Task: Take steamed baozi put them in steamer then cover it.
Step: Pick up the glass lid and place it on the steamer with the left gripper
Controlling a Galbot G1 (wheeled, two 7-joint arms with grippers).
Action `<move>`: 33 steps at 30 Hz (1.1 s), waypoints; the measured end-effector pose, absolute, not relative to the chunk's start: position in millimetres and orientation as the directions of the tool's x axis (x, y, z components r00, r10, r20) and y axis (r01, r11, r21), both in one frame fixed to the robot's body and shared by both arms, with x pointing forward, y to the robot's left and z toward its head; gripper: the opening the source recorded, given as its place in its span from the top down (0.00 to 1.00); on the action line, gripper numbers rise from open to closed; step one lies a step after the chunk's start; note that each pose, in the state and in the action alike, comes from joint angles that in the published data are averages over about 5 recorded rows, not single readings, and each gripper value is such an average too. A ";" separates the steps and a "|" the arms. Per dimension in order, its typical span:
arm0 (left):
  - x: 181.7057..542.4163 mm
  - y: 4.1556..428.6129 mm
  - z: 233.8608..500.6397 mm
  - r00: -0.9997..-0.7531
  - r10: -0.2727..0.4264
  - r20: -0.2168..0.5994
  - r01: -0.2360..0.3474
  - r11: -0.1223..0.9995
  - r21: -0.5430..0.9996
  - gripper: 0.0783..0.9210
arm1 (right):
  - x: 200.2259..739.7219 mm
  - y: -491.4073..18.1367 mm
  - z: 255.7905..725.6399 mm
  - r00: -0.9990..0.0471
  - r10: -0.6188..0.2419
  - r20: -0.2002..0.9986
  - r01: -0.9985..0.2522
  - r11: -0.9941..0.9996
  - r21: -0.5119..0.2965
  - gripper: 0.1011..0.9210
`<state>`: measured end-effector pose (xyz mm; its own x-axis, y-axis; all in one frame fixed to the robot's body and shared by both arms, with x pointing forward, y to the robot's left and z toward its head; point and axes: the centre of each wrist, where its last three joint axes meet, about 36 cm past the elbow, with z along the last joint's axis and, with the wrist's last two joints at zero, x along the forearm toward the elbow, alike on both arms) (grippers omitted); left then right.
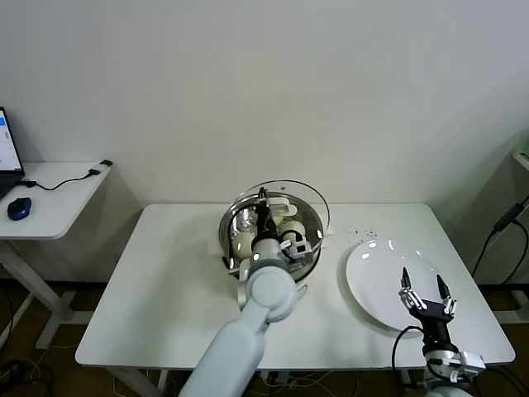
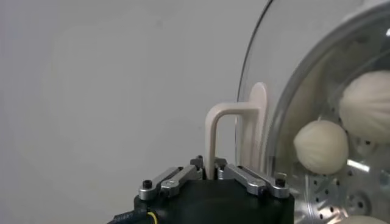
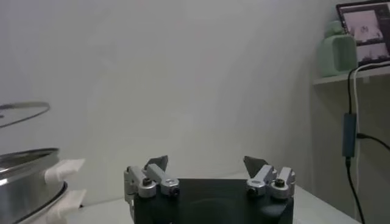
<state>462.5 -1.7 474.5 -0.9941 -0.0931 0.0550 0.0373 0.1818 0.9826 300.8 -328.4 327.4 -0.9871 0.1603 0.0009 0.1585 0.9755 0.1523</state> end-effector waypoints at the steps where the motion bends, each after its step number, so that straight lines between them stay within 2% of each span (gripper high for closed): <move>1: 463.3 -2.4 471.8 -0.994 -0.095 0.055 0.038 0.174 0.984 0.90 | 301.3 -327.9 327.2 -0.987 0.159 0.001 0.157 0.976 0.152 0.12; 12: 475.6 -0.5 453.9 -0.991 -0.133 0.025 0.011 0.110 0.994 0.90 | 303.0 -325.7 326.5 -0.989 0.150 0.003 0.149 0.979 0.140 0.12; 33: 475.6 -2.8 430.4 -0.989 -0.142 0.046 0.037 0.062 0.997 0.90 | 304.7 -322.7 322.6 -0.989 0.146 0.010 0.146 0.979 0.140 0.12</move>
<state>475.6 -2.8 430.4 -0.9889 -0.1417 0.0456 0.0371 0.0621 0.9974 304.7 -322.7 322.6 -0.9893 0.1456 0.0097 0.1455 0.9795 0.1396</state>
